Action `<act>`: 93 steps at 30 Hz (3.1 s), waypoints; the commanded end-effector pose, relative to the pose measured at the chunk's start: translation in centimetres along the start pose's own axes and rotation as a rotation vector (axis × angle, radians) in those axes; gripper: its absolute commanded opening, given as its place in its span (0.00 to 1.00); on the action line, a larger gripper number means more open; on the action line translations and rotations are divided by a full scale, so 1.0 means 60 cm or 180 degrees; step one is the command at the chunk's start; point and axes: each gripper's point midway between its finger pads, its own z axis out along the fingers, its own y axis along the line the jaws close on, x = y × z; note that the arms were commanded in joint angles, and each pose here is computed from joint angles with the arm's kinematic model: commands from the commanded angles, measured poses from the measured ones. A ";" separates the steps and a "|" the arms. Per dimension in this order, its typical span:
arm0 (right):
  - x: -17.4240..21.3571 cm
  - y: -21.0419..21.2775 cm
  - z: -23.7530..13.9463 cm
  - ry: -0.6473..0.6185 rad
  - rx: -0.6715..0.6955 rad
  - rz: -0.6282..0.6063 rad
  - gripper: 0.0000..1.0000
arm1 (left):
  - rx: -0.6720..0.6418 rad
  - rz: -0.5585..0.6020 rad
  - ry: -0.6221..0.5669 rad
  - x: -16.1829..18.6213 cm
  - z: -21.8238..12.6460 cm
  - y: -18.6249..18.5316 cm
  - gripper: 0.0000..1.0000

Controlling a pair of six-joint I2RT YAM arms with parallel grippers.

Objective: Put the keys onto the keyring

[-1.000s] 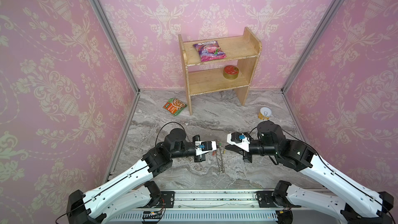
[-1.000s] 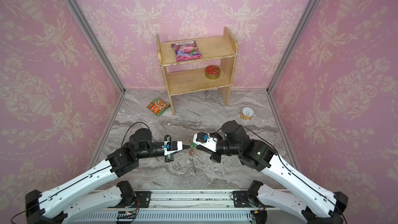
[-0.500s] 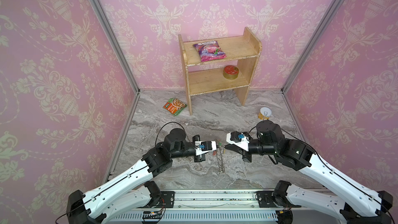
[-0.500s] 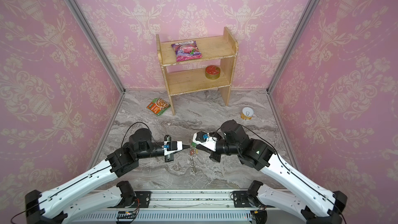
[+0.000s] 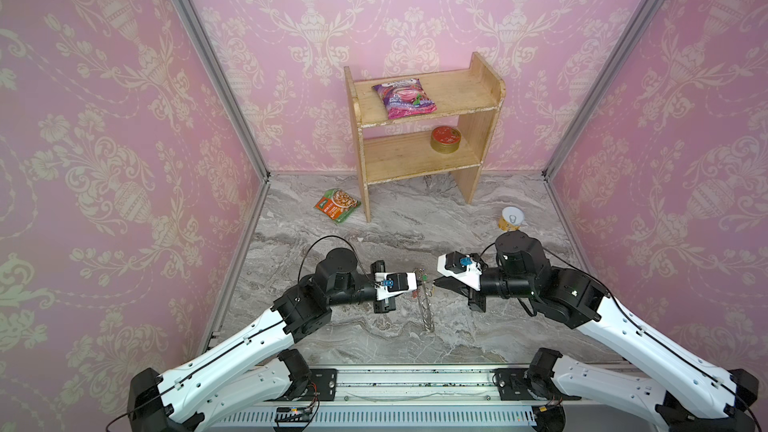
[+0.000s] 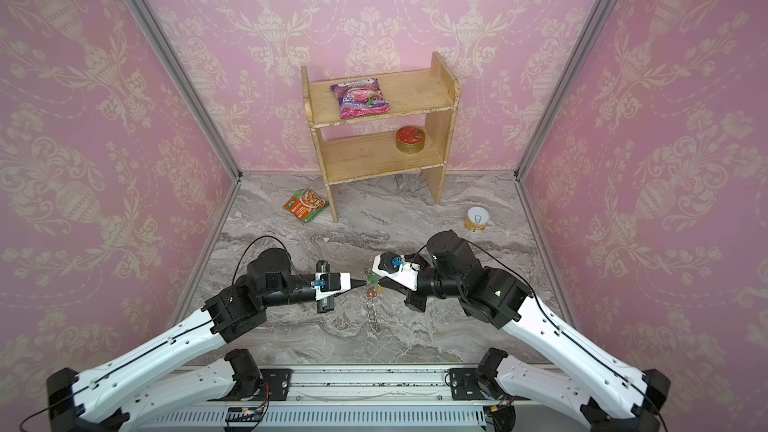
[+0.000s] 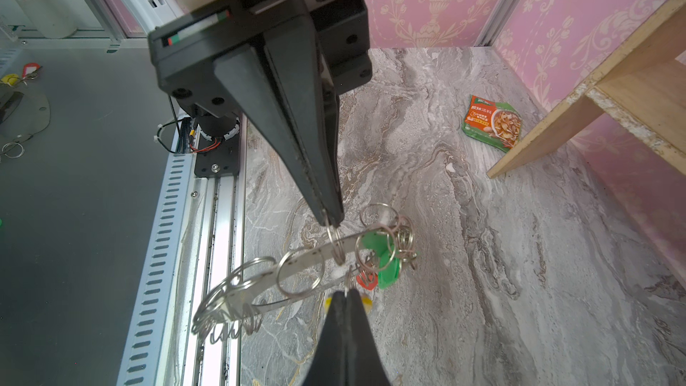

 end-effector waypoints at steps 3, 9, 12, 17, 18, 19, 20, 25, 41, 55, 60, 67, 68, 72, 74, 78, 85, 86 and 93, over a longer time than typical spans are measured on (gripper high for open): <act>-0.030 0.000 -0.010 -0.0171 -0.0041 0.0025 0.00 | 0.0020 0.0070 -0.0143 -0.017 -0.005 -0.001 0.00; -0.031 0.004 -0.009 -0.0178 -0.0093 0.0034 0.00 | 0.0006 0.0075 -0.0144 -0.018 -0.007 0.000 0.00; -0.032 0.004 -0.009 -0.0184 -0.0097 0.0029 0.00 | 0.0009 0.0072 -0.0137 -0.017 -0.007 0.000 0.00; -0.031 0.005 -0.007 -0.0180 -0.0119 0.0035 0.00 | 0.0013 0.0067 -0.0129 -0.015 -0.006 -0.001 0.00; -0.031 0.006 -0.007 -0.0179 -0.0128 0.0037 0.00 | 0.0012 0.0069 -0.0131 -0.016 -0.006 -0.001 0.00; -0.031 0.007 -0.007 -0.0182 -0.0135 0.0037 0.00 | 0.0018 0.0066 -0.0129 -0.015 -0.006 -0.001 0.00; -0.032 0.007 -0.006 -0.0185 -0.0147 0.0038 0.00 | 0.0020 0.0066 -0.0132 -0.015 -0.006 -0.001 0.00; -0.032 0.008 -0.006 -0.0184 -0.0161 0.0042 0.00 | 0.0029 0.0060 -0.0142 -0.017 -0.006 -0.002 0.00; -0.037 0.012 -0.004 -0.0202 -0.0227 0.0047 0.00 | 0.0081 0.0044 -0.0159 -0.017 -0.004 -0.006 0.00; -0.039 0.018 -0.005 -0.0214 -0.0305 0.0051 0.00 | 0.0121 0.0043 -0.0145 -0.015 -0.003 -0.010 0.00; -0.040 0.021 -0.005 -0.0219 -0.0349 0.0056 0.00 | 0.0121 0.0048 -0.0145 -0.014 -0.003 -0.010 0.00; -0.040 0.020 -0.003 -0.0206 -0.0359 0.0059 0.00 | 0.0140 0.0044 -0.0165 -0.017 -0.003 -0.011 0.00; -0.039 0.020 -0.003 -0.0200 -0.0354 0.0062 0.00 | 0.0148 0.0041 -0.0170 -0.018 -0.003 -0.012 0.00; -0.042 0.019 -0.002 -0.0205 -0.0356 0.0060 0.00 | 0.0172 0.0033 -0.0184 -0.019 -0.003 -0.013 0.00; -0.043 0.019 -0.003 -0.0209 -0.0349 0.0051 0.00 | 0.0176 0.0030 -0.0182 -0.019 -0.002 -0.014 0.00; -0.045 0.016 -0.007 -0.0224 -0.0308 0.0039 0.00 | 0.0199 0.0006 -0.0144 -0.012 0.000 -0.015 0.00; -0.051 0.013 -0.018 -0.0289 -0.0236 0.0023 0.00 | 0.0211 -0.0016 -0.0110 -0.009 0.002 -0.016 0.00; -0.052 0.012 -0.021 -0.0302 -0.0218 0.0025 0.00 | 0.0215 -0.0019 -0.0111 -0.009 0.002 -0.016 0.00; -0.058 0.009 -0.027 -0.0368 -0.0182 0.0020 0.00 | 0.0276 -0.0069 -0.0103 -0.008 0.006 -0.019 0.00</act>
